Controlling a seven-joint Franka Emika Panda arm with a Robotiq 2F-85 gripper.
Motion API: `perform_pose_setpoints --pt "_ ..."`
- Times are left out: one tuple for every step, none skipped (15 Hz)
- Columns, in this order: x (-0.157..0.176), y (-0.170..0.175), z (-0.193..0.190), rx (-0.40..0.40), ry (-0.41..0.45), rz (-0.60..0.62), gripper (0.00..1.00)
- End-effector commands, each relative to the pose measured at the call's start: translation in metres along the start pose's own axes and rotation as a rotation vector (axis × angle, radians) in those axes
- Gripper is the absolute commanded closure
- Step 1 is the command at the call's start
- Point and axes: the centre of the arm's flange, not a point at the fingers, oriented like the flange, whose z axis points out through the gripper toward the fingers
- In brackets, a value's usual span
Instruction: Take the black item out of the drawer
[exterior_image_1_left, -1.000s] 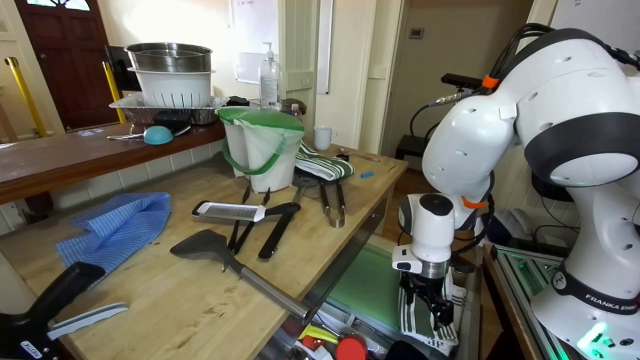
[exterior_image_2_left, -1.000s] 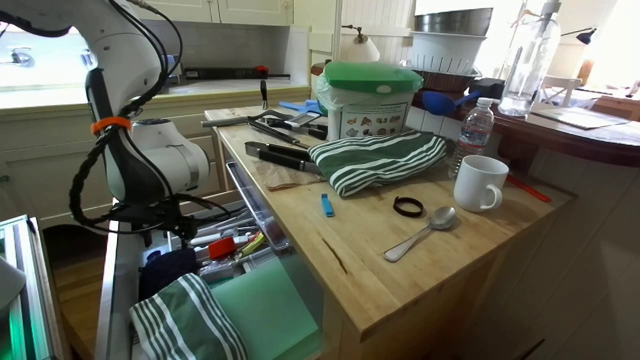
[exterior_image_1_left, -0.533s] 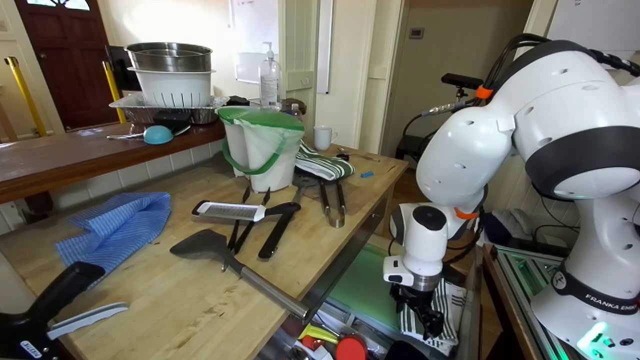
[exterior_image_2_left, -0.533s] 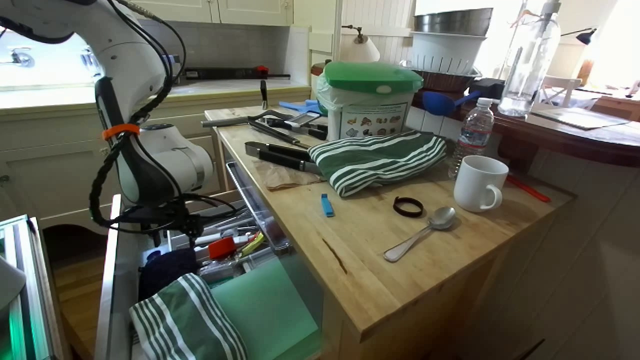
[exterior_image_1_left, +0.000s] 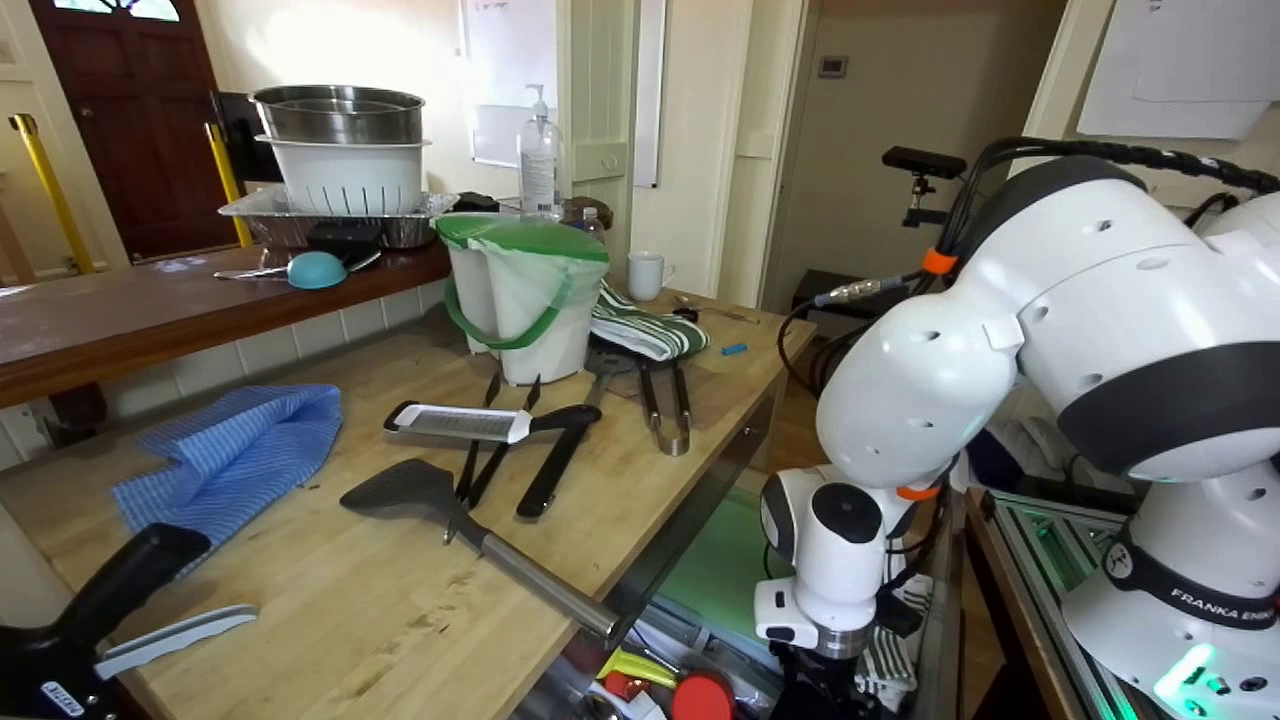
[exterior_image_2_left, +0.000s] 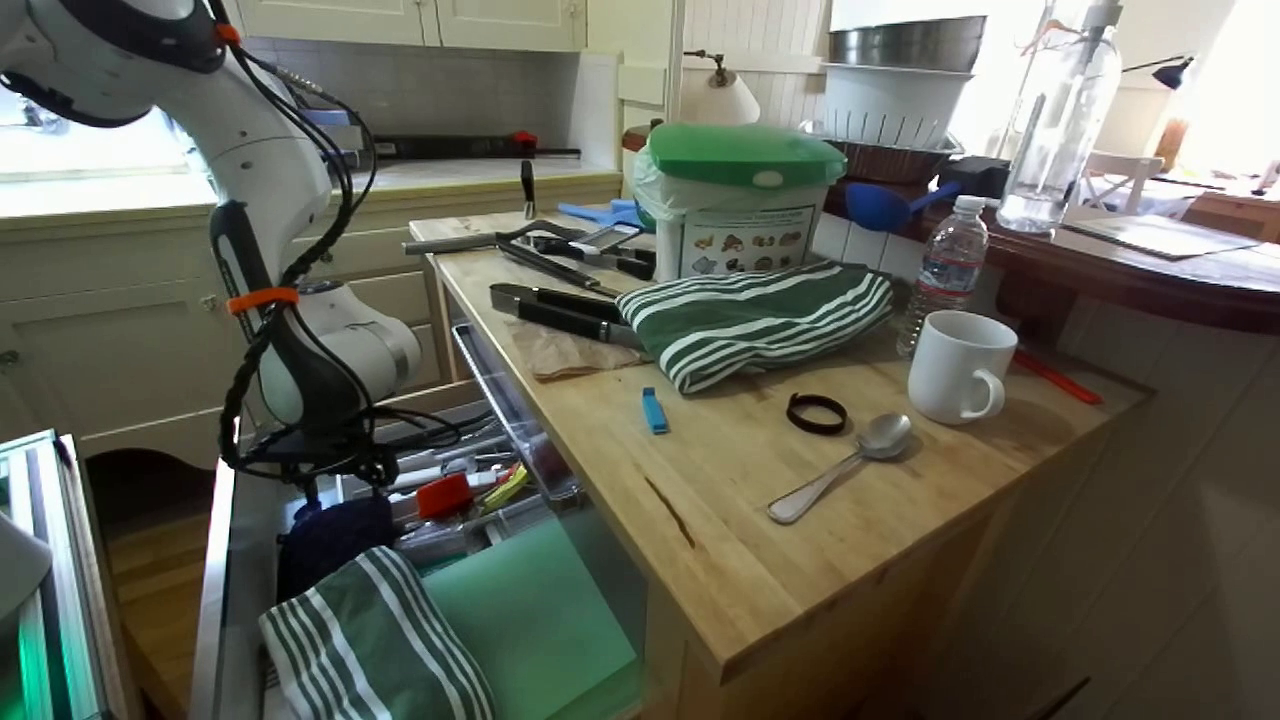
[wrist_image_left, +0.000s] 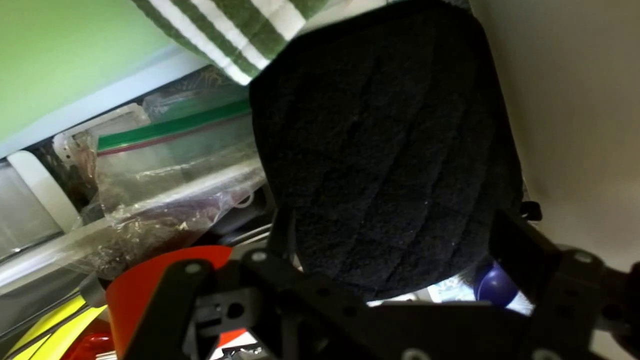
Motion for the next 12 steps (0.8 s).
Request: perform_pose_setpoints --pt "0.023 0.010 0.024 -0.026 -0.025 0.015 0.00" --pt "0.026 0.011 0.027 -0.033 -0.025 0.013 0.00" --pt "0.029 0.013 0.029 -0.041 -0.025 0.011 0.00" --pt "0.032 0.014 0.031 -0.048 -0.029 0.005 0.00" --pt "0.036 0.016 0.034 -0.050 -0.028 0.005 0.00" --pt "0.039 0.017 0.036 -0.050 -0.029 0.001 0.00" --pt "0.043 0.018 0.039 -0.050 -0.032 0.000 0.00" --pt "0.046 0.018 0.041 -0.050 -0.035 -0.004 0.00" --pt "0.048 0.019 0.045 -0.050 -0.039 -0.005 0.00" --pt "0.050 0.019 0.047 -0.051 -0.042 -0.005 0.00" --pt "0.052 0.019 0.050 -0.054 -0.043 -0.005 0.00" --pt "0.053 0.020 0.052 -0.056 -0.045 -0.006 0.00"
